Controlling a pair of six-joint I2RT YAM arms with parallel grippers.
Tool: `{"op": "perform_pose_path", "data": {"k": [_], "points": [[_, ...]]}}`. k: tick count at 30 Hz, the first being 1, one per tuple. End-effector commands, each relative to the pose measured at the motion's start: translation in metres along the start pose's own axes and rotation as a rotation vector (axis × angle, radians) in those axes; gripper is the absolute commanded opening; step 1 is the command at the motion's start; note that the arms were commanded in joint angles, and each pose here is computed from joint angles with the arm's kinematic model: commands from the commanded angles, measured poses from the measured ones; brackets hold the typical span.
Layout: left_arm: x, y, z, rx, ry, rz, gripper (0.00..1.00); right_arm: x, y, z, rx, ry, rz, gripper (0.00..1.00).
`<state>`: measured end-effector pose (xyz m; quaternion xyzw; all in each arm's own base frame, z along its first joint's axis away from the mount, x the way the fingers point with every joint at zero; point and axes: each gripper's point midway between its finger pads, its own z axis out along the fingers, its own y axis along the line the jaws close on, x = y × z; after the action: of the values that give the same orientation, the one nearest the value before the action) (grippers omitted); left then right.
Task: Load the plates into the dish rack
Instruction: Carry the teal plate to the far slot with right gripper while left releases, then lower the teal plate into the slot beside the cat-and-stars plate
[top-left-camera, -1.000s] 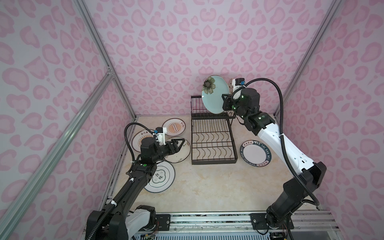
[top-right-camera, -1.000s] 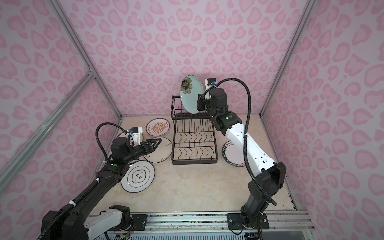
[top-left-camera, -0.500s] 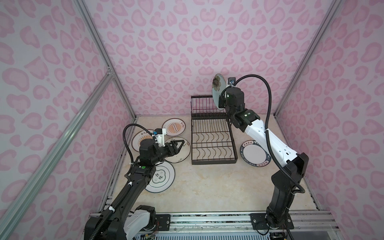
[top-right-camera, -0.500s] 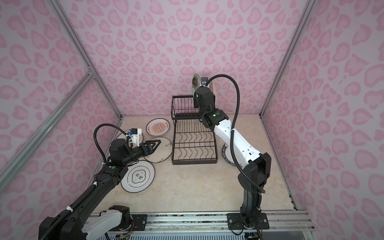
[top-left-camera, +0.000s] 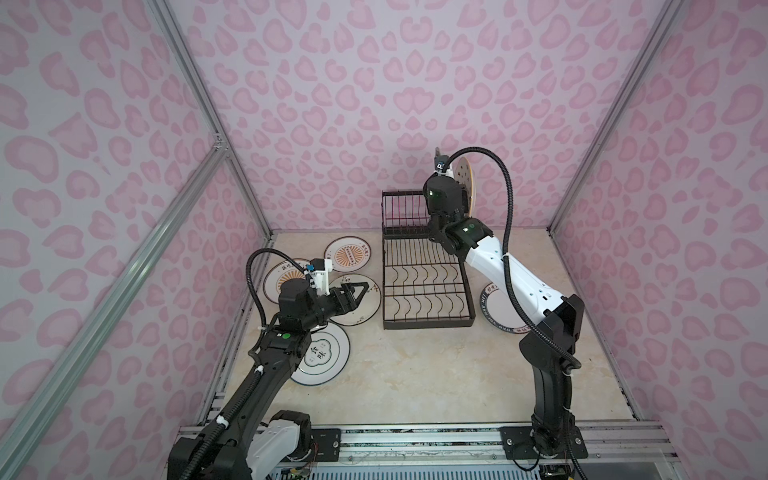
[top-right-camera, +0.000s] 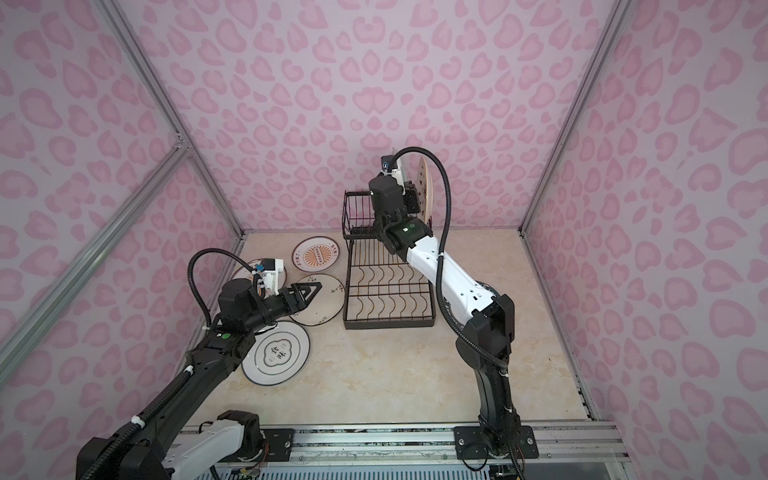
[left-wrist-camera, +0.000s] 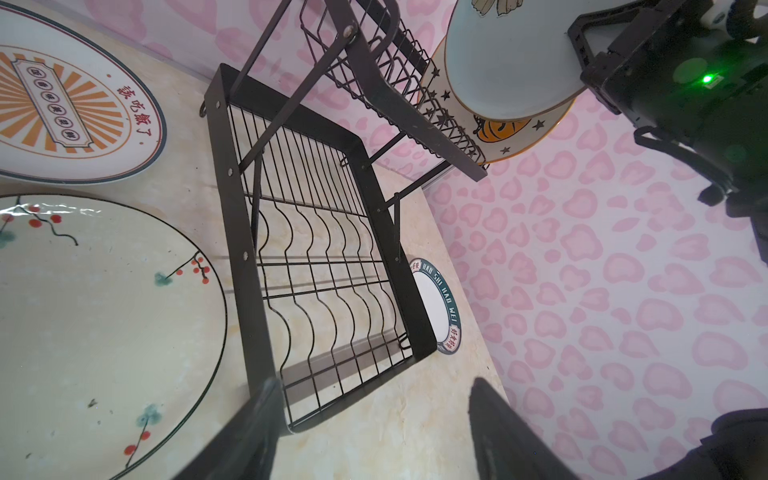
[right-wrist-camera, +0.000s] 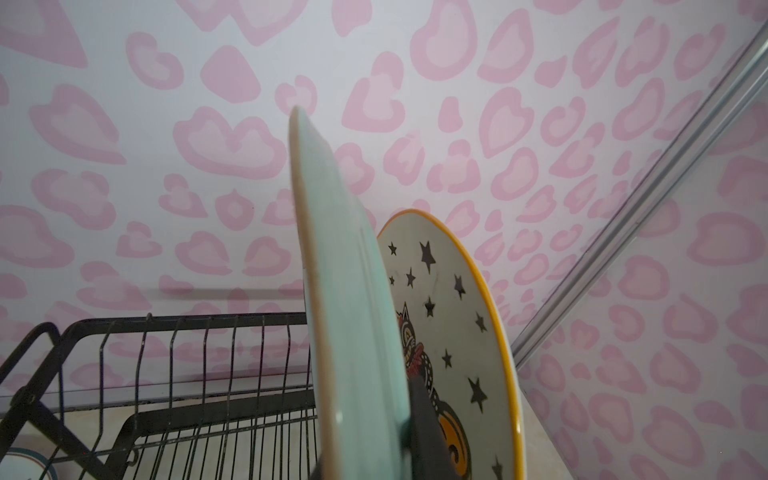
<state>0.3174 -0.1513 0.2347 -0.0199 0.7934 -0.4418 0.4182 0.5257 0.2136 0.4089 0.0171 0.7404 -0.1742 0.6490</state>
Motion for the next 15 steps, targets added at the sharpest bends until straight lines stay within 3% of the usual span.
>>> {"op": "perform_pose_path", "data": {"k": [1,15], "points": [[-0.003,-0.002,-0.001,0.001,-0.009,0.024,0.73,-0.017,-0.011,0.001,0.061,-0.056,0.077,0.0],[-0.005,-0.002,-0.002,-0.014,-0.009,0.034,0.73,0.011,-0.003,0.013,0.021,0.006,0.088,0.0]]}}
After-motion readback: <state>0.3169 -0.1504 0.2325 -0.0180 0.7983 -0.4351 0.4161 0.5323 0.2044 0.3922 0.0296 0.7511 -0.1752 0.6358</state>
